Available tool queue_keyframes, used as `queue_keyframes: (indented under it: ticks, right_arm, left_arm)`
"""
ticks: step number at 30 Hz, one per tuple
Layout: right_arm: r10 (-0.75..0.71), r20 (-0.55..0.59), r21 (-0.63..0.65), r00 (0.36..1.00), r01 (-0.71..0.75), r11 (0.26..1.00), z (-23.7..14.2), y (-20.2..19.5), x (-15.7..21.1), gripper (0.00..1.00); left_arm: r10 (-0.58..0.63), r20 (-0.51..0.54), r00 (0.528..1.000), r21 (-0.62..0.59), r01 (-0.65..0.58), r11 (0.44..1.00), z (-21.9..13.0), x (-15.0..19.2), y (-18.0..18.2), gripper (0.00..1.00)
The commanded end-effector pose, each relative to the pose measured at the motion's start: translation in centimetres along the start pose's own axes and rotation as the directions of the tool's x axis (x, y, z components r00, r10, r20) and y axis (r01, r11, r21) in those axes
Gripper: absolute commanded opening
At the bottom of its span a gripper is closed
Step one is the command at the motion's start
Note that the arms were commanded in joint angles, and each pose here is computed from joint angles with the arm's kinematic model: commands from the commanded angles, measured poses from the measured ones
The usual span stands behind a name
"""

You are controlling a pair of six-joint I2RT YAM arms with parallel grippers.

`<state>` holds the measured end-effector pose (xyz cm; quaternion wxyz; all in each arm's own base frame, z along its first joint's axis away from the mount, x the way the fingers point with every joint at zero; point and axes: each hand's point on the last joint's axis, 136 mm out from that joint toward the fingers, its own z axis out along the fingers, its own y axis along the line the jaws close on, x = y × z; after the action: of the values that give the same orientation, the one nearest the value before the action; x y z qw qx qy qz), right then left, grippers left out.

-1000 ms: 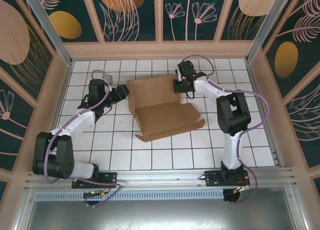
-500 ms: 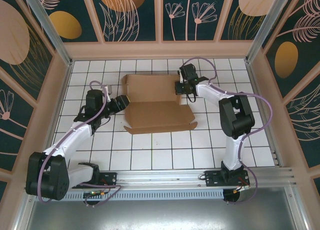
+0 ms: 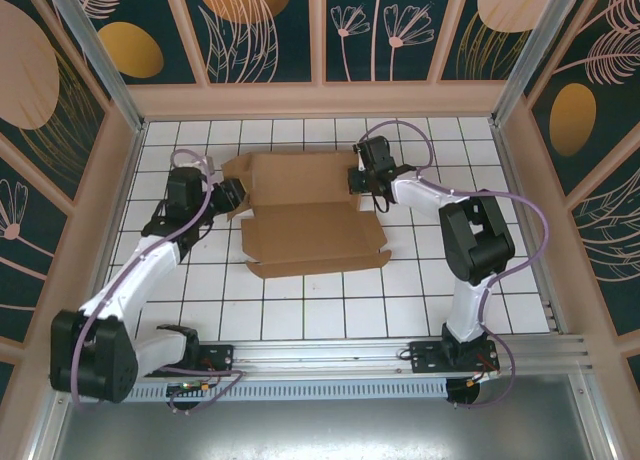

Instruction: Fold the paper box

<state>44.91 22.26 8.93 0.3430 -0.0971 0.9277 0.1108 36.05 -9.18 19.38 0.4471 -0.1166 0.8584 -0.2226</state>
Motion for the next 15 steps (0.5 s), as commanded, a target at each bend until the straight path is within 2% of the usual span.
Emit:
queue_keyframes:
  ticks: [1, 4, 6, 11, 15]
  right_arm:
    - [-0.023, -0.101, 0.059, 0.995, 0.030, 0.998, 0.4, -1.2, 4.1, 0.00]
    - [-0.031, -0.101, 0.059, 0.994, 0.037, 0.998, 0.3, -1.1, 4.3, 0.00]
    - [-0.044, -0.105, 0.058, 0.994, 0.050, 0.997, 0.4, -0.9, 4.6, 0.00]
    - [-0.067, -0.098, 0.042, 0.993, 0.071, 0.997, 0.4, -0.4, 4.7, 0.00]
    - [-0.070, -0.096, 0.041, 0.993, 0.074, 0.996, 0.3, -0.4, 4.7, 0.00]
  left_arm:
    - [0.040, 0.127, 0.991, -0.150, -0.021, 0.988, -2.5, -1.6, 2.5, 0.45]
    - [0.060, 0.146, 0.987, -0.256, -0.021, 0.966, -3.0, -1.9, 4.4, 0.41]
    - [0.071, 0.127, 0.989, -0.258, -0.036, 0.966, -2.3, -1.9, 4.4, 0.41]
    - [0.208, 0.059, 0.976, -0.169, -0.195, 0.966, 0.9, -1.6, 2.7, 0.52]
    - [0.233, 0.058, 0.971, -0.071, -0.229, 0.971, 2.6, -1.3, 1.3, 0.61]
